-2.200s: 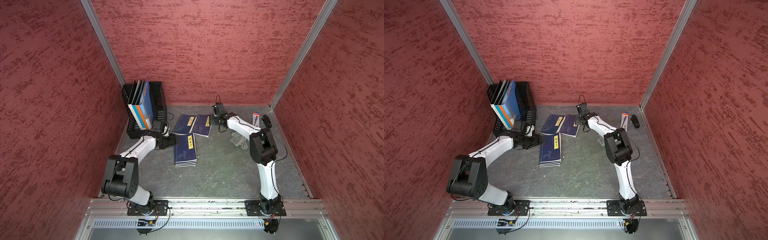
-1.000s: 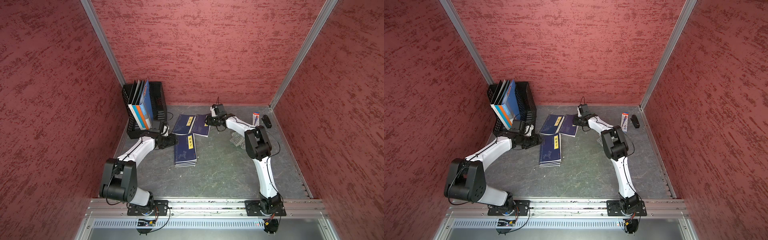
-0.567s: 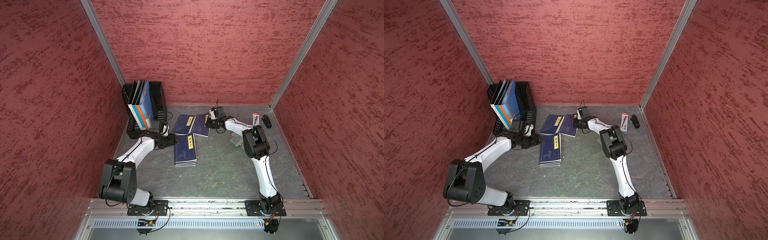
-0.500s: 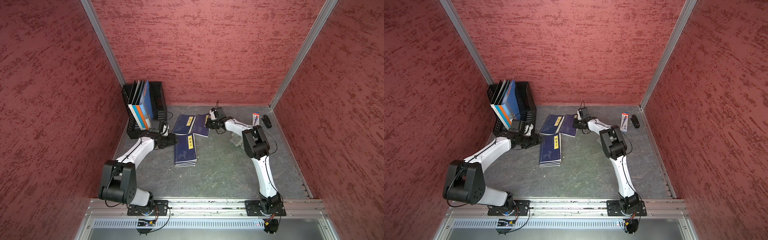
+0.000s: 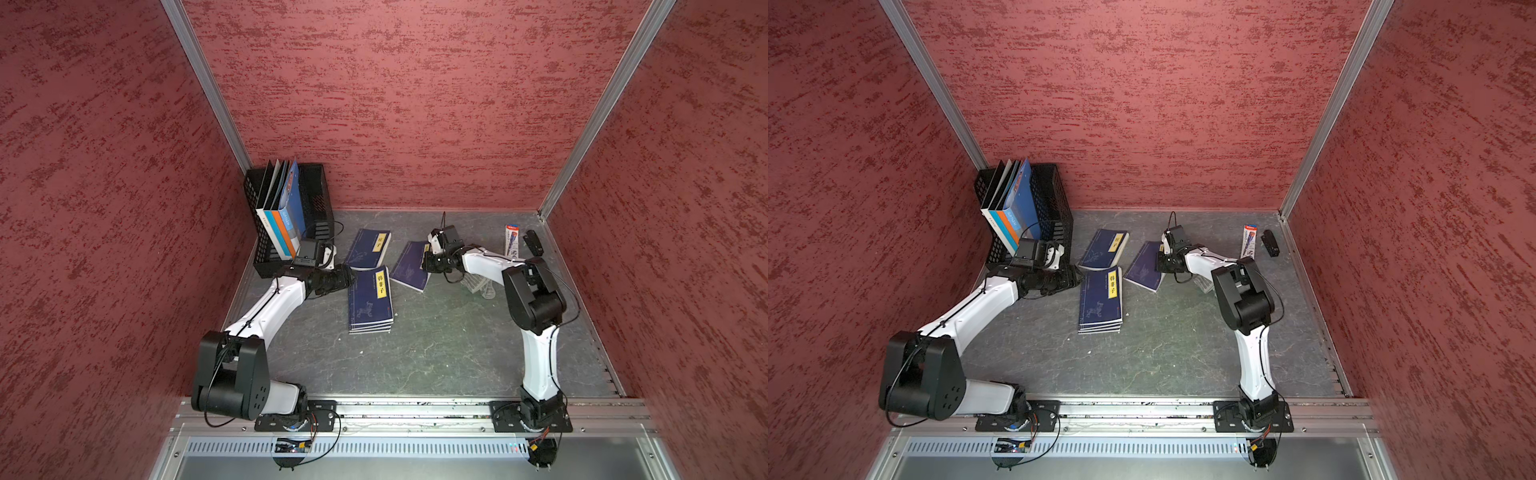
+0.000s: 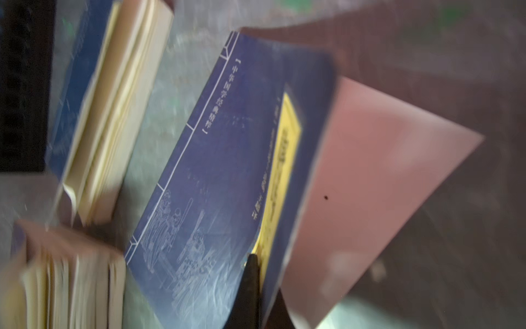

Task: Wipe the cover of the book
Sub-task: Move the book to the center of the board.

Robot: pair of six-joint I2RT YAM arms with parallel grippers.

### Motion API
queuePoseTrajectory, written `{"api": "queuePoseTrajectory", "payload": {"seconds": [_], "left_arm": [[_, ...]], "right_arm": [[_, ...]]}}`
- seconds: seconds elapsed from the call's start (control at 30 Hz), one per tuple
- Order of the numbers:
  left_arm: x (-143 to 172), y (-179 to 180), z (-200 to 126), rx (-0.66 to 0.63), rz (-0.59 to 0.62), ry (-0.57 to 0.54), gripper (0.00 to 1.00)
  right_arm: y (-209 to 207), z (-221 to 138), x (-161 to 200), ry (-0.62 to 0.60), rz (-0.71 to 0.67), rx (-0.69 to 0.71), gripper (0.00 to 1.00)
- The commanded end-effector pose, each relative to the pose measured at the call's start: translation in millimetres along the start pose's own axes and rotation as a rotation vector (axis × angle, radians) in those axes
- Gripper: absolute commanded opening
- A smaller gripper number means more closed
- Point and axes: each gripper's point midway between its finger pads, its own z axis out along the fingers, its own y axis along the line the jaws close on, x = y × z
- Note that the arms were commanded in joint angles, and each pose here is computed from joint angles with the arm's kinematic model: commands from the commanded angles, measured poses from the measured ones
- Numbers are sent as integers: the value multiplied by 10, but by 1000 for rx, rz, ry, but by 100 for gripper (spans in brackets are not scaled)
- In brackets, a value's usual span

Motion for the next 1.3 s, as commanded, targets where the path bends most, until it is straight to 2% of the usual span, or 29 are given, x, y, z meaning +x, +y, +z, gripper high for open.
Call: {"api": "queuePoseTrajectory", "payload": {"seconds": [0.0, 0.13, 0.27, 0.37, 0.47, 0.57, 0.7, 0.87, 0.97, 1.03, 1.17, 1.27], "left_arm": [[-16, -70, -62, 32, -1, -11, 67], [-40, -122, -82, 54, 1, -17, 67], [-31, -193, -72, 54, 32, -10, 67], [-1, -297, -57, 56, 65, 0, 67], [34, -458, -29, 70, 105, 9, 68], [79, -659, 29, 80, 156, 24, 68], [174, -945, 158, 97, 225, 56, 68], [325, -1223, 375, 123, 267, 101, 68], [442, -1360, 514, 133, 293, 131, 68], [539, -1446, 620, 138, 311, 162, 68], [704, -1552, 820, 112, 337, 218, 68], [770, -1615, 908, 115, 336, 233, 68]], "right_arm": [[-157, -243, 335, 51, -20, 63, 0], [-221, -512, 738, 85, -9, 89, 0], [-294, -734, 1158, 123, 26, 155, 6], [-401, -901, 1322, 103, 60, 229, 20], [-623, -1099, 1328, 40, 90, 352, 44], [-720, -1165, 1285, 3, 93, 409, 56], [-675, -1036, 1208, -15, 99, 378, 58], [-402, -886, 1020, -69, 130, 215, 58], [-436, -832, 983, -70, 135, 234, 56], [-465, -771, 985, -60, 137, 241, 53], [-543, -638, 1002, -48, 138, 259, 38], [-650, -561, 999, -40, 142, 298, 33]]}}
